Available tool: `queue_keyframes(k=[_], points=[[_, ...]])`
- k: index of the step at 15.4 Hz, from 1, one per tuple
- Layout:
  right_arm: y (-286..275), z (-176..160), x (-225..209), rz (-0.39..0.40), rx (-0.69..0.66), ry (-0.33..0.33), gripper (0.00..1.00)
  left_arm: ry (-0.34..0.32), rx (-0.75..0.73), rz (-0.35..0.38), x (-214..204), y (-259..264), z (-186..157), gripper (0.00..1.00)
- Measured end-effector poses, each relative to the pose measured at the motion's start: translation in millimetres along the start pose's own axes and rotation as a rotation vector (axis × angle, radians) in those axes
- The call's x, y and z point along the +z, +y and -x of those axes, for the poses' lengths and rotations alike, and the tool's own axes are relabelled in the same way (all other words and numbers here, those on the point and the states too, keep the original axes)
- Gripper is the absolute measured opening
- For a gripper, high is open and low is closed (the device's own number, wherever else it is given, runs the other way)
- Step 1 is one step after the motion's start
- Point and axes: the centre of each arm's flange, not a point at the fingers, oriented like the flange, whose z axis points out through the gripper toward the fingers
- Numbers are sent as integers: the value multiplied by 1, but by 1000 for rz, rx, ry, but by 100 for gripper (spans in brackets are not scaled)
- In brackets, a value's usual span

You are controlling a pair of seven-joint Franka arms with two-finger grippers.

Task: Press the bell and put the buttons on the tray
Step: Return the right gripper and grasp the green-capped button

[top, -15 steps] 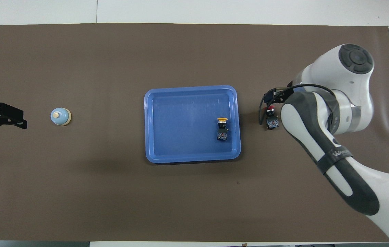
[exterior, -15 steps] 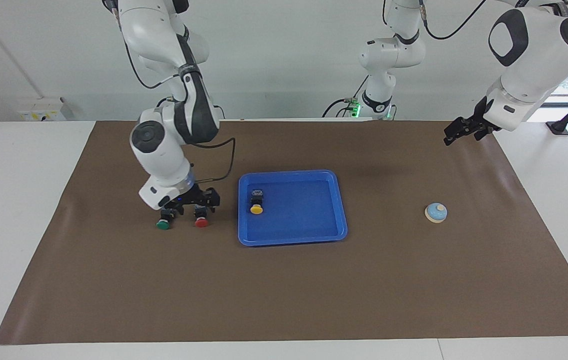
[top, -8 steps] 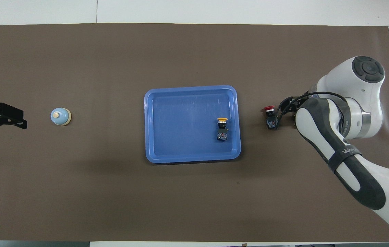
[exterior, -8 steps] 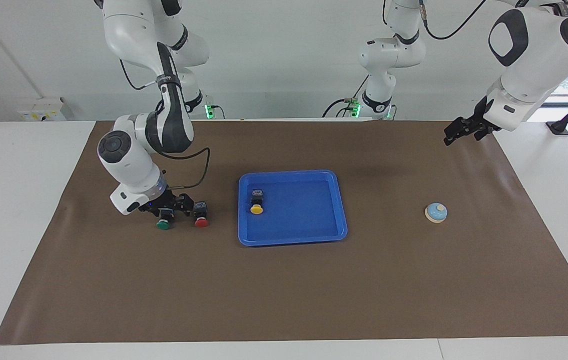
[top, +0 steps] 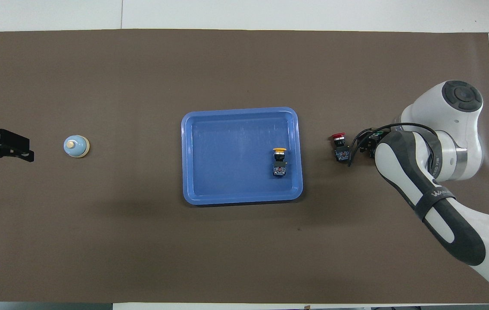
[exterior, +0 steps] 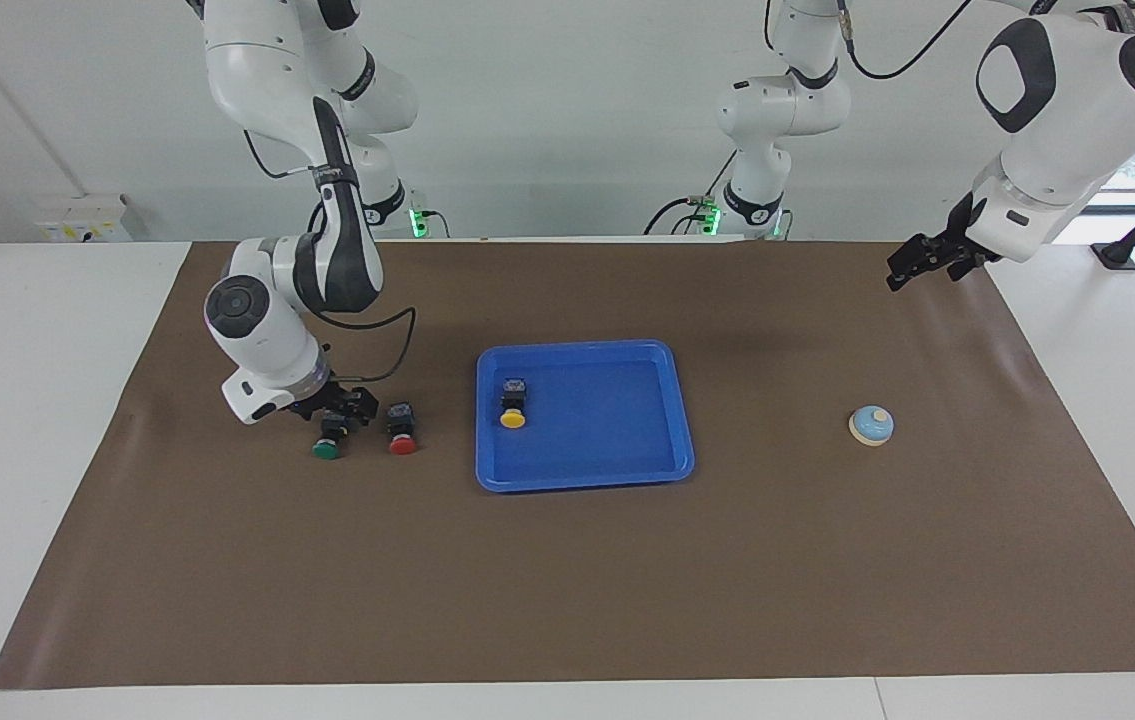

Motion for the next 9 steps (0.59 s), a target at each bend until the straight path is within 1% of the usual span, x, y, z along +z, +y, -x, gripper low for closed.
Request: queue_keyframes(k=[3, 4, 9], points=[[3, 3, 11, -2, 5, 15, 100, 0, 0, 0, 0, 0, 0, 100], [4, 4, 13, -2, 6, 18, 97, 0, 0, 0, 0, 0, 0, 100], [13, 3, 11, -5, 14, 27, 44, 0, 0, 0, 0, 0, 0, 100]])
